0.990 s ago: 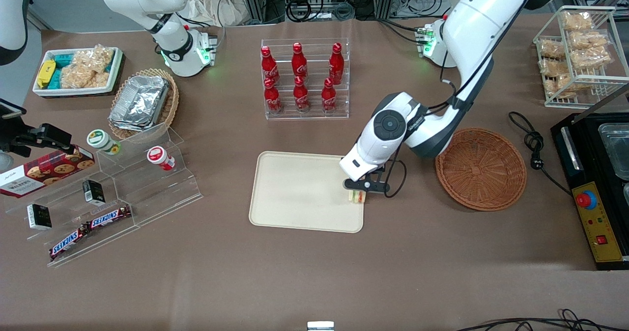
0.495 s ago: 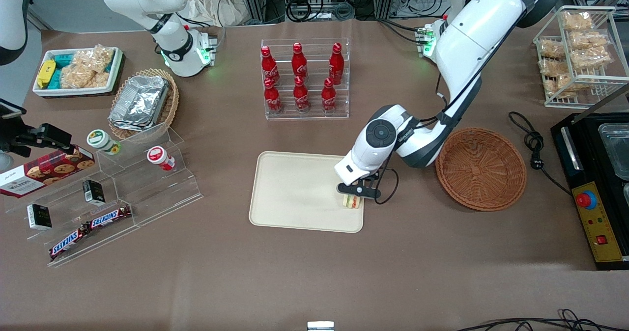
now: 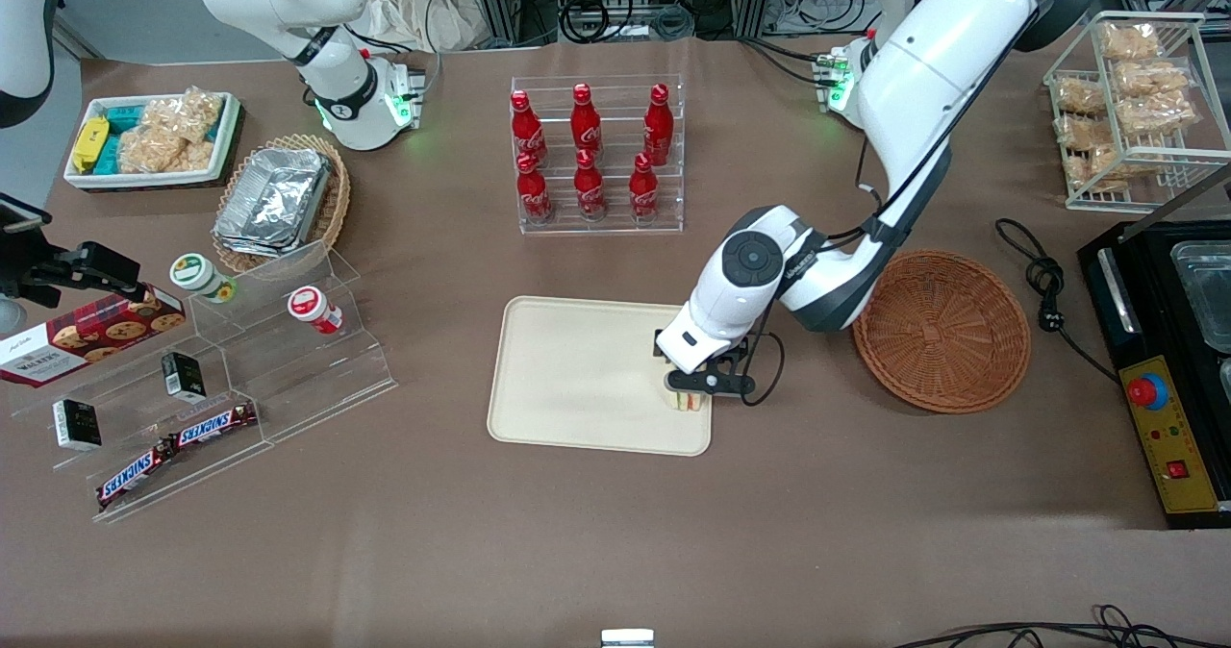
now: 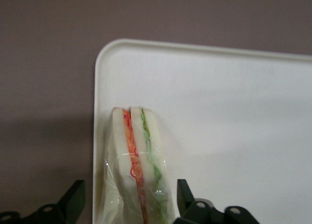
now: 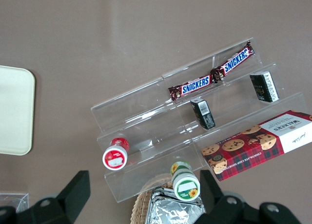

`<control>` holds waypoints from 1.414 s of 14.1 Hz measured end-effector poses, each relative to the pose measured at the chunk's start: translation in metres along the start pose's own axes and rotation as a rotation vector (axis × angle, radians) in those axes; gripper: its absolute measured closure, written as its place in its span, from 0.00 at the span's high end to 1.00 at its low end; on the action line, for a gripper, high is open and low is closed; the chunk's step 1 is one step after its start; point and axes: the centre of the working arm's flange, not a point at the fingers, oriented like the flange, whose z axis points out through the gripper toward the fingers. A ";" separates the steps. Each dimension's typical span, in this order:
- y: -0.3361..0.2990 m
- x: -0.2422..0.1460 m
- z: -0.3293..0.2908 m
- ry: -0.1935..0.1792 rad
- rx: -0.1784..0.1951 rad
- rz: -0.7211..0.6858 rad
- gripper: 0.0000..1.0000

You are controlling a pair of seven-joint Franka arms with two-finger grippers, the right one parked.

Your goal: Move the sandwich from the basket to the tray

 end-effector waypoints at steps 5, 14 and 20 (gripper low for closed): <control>-0.052 0.044 -0.130 0.078 0.090 -0.135 0.99; -0.150 0.032 -0.315 -0.171 0.158 -0.096 1.00; -0.239 0.003 -0.404 -0.176 0.167 -0.118 1.00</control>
